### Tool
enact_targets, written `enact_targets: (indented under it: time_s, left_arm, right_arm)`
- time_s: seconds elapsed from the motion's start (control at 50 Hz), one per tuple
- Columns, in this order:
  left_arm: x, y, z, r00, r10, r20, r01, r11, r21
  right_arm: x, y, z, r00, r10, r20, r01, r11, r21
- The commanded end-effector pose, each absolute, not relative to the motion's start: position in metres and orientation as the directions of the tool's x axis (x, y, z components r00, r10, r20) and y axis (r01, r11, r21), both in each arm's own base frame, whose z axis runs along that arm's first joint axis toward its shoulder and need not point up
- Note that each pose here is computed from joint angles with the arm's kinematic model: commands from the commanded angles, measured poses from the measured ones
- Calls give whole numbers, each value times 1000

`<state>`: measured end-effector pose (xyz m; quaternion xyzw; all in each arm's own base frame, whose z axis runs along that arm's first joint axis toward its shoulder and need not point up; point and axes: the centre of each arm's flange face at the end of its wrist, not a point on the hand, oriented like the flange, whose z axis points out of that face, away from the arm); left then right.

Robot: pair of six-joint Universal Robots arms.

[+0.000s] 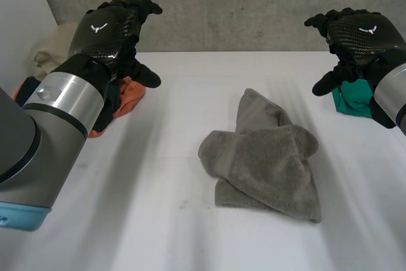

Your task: Fold the laundry.

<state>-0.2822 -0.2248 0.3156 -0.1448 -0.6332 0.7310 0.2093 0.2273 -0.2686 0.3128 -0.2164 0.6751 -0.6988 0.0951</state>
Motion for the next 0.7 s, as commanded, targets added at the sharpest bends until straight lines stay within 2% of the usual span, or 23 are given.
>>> enact_targets:
  time_s: [0.02,0.18,0.26,0.34,0.36,0.42,0.44,0.52,0.6,0.7]
  left_arm:
    - [-282,-224,315,-870,491,53,-121,-107,-987]
    - [-283,-224,313,-868,493,54,-117,-97,-988]
    - [-289,-219,307,-852,521,52,-110,-80,-991]
    - [-308,-211,285,-812,582,45,-74,-26,-997]
    - [-315,-207,275,-797,604,36,-51,-8,-999]
    - [-327,-201,261,-774,633,8,-4,7,-1000]
    - [-334,-196,249,-758,652,-24,40,10,-999]
    - [-354,-184,221,-701,702,-128,161,-20,-987]
    - [-374,-170,197,-629,745,-223,262,-68,-963]
    - [-388,-167,164,-576,772,-267,338,-73,-938]
  right_arm:
    - [227,-269,312,-889,-425,173,-159,-68,-985]
    - [227,-269,314,-889,-423,177,-163,-71,-984]
    - [226,-268,317,-886,-424,185,-174,-64,-983]
    - [225,-267,317,-864,-427,268,-270,-55,-961]
    - [223,-265,314,-844,-431,319,-331,-50,-942]
    - [219,-265,308,-816,-431,386,-410,-41,-911]
    - [216,-267,301,-796,-429,426,-460,-29,-888]
    - [213,-271,271,-741,-466,483,-558,27,-829]
    - [209,-271,244,-717,-506,479,-594,83,-801]
    - [203,-276,217,-710,-550,440,-588,120,-800]
